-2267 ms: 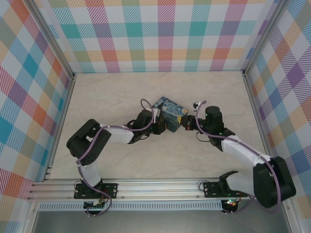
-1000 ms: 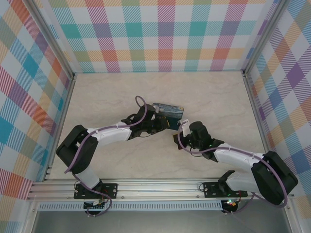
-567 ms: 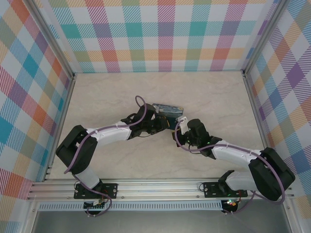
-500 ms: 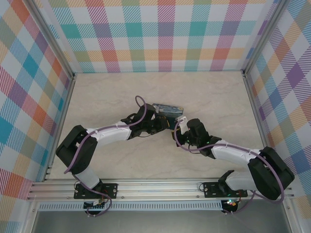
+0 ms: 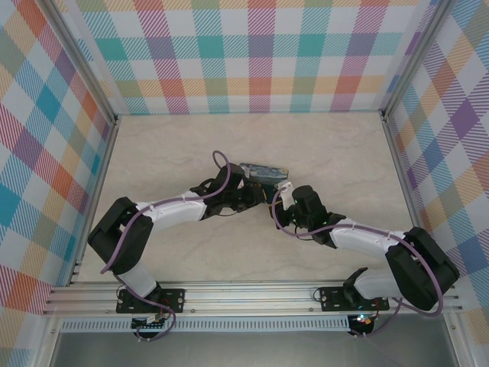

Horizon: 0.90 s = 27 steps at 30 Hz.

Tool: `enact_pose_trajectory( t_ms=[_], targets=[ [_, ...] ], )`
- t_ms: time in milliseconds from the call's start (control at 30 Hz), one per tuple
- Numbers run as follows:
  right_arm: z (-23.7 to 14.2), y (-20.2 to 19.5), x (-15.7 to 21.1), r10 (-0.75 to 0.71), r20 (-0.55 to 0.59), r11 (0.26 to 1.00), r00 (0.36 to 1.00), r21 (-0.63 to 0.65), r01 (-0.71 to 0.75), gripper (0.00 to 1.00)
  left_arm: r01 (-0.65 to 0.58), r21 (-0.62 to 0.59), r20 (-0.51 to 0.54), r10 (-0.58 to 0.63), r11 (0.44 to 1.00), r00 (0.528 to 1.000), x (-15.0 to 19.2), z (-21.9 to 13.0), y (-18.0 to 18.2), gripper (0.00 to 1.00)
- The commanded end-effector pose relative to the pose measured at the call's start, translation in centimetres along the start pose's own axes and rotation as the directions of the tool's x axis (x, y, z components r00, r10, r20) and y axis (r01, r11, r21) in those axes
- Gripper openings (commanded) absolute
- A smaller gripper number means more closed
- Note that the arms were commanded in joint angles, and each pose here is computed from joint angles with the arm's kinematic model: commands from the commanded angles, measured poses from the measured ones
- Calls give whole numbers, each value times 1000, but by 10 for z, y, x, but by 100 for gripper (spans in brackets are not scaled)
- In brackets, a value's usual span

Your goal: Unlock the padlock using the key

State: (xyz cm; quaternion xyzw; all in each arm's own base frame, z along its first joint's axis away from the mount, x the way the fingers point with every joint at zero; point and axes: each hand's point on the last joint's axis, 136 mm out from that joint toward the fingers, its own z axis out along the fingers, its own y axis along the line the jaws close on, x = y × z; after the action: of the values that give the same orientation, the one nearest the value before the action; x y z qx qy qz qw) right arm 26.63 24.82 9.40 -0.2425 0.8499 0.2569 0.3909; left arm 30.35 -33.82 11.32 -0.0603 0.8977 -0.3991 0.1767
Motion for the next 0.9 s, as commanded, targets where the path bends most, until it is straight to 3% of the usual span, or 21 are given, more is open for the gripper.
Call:
enact_pose_trajectory(
  t_ms=[0, 867],
  targets=[
    [1, 5, -22, -26, 63, 1000, 998, -6, 26, 0, -31, 89, 24, 29, 996, 999, -5, -14, -36, 17],
    [-1, 10, -43, -31, 150, 999, 988, -24, 35, 0, -23, 95, 7, 22, 995, 1000, 0, -14, -36, 17]
  ],
)
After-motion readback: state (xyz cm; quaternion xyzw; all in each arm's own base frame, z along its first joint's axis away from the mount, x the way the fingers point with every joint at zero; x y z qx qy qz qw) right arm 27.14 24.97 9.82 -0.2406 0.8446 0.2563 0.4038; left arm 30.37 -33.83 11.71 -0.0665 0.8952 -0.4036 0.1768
